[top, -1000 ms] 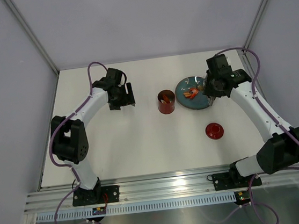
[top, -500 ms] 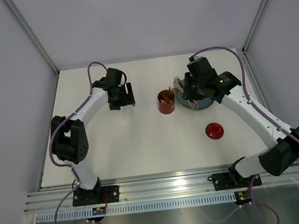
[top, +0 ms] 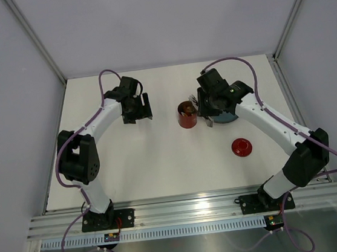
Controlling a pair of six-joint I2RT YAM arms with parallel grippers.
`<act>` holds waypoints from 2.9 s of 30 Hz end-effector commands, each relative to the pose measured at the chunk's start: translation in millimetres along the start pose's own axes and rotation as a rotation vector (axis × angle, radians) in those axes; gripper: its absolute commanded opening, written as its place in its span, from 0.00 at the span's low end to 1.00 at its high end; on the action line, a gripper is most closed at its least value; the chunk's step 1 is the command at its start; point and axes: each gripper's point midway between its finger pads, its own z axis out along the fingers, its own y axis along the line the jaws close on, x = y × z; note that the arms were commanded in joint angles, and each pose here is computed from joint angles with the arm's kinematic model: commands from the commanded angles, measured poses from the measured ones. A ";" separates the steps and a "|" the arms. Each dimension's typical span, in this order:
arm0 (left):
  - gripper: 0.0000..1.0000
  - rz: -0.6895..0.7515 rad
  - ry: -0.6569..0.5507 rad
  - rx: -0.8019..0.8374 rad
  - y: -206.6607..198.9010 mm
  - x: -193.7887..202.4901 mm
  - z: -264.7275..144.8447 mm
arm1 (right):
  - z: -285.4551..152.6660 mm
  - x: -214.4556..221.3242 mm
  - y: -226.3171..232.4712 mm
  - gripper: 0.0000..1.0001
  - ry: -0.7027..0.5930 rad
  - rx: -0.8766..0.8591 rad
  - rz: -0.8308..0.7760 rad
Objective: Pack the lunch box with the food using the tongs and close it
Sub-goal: Place the fake food in the packing box, then pick up the fake food from the plate.
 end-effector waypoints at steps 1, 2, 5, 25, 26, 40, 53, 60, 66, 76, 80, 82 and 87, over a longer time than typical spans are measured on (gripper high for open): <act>0.77 0.000 -0.052 0.016 -3.0 -13.2 -12.8 | -6.9 -15.5 21.5 0.18 -0.053 -0.067 0.005; 0.77 0.001 -0.051 0.018 -3.8 -12.8 -12.8 | -6.2 -15.2 21.4 0.22 -0.051 -0.066 0.004; 0.77 -0.002 -0.050 0.020 -4.0 -12.4 -11.6 | -6.6 -15.6 23.5 0.31 -0.051 -0.068 0.003; 0.77 -0.002 -0.047 0.017 -2.5 -11.0 -9.8 | -28.2 -37.8 13.6 0.41 -0.162 -0.011 0.013; 0.77 0.000 -0.048 0.018 -3.2 -11.0 -9.8 | -31.5 -40.6 11.2 0.41 -0.179 -0.001 0.017; 0.77 0.004 -0.047 0.017 -1.6 -9.6 -11.1 | -2.3 -42.2 -66.6 0.41 -0.150 0.199 0.155; 0.77 0.006 -0.043 0.024 -3.3 -10.2 -9.6 | 38.1 -10.3 -88.6 0.44 -0.045 0.234 0.188; 0.77 0.018 -0.040 0.017 -2.1 -9.1 -10.0 | 54.3 -2.6 -90.3 0.44 -0.008 0.247 0.184; 0.77 0.019 -0.040 0.016 -1.9 -9.4 -10.3 | 55.1 -0.4 -95.2 0.44 -0.011 0.269 0.189; 0.77 0.016 -0.036 0.019 -2.4 -8.4 -6.9 | 44.3 3.2 -108.2 0.44 -0.028 0.308 0.196; 0.77 0.015 -0.038 0.018 -2.3 -8.8 -7.4 | 43.0 2.5 -108.1 0.44 -0.030 0.307 0.194; 0.77 0.010 -0.036 0.018 -2.0 -8.7 -6.9 | 44.8 3.4 -109.1 0.44 -0.024 0.309 0.196; 0.77 0.013 -0.037 0.016 -1.9 -8.5 -8.0 | 50.9 9.4 -110.6 0.44 -0.008 0.300 0.205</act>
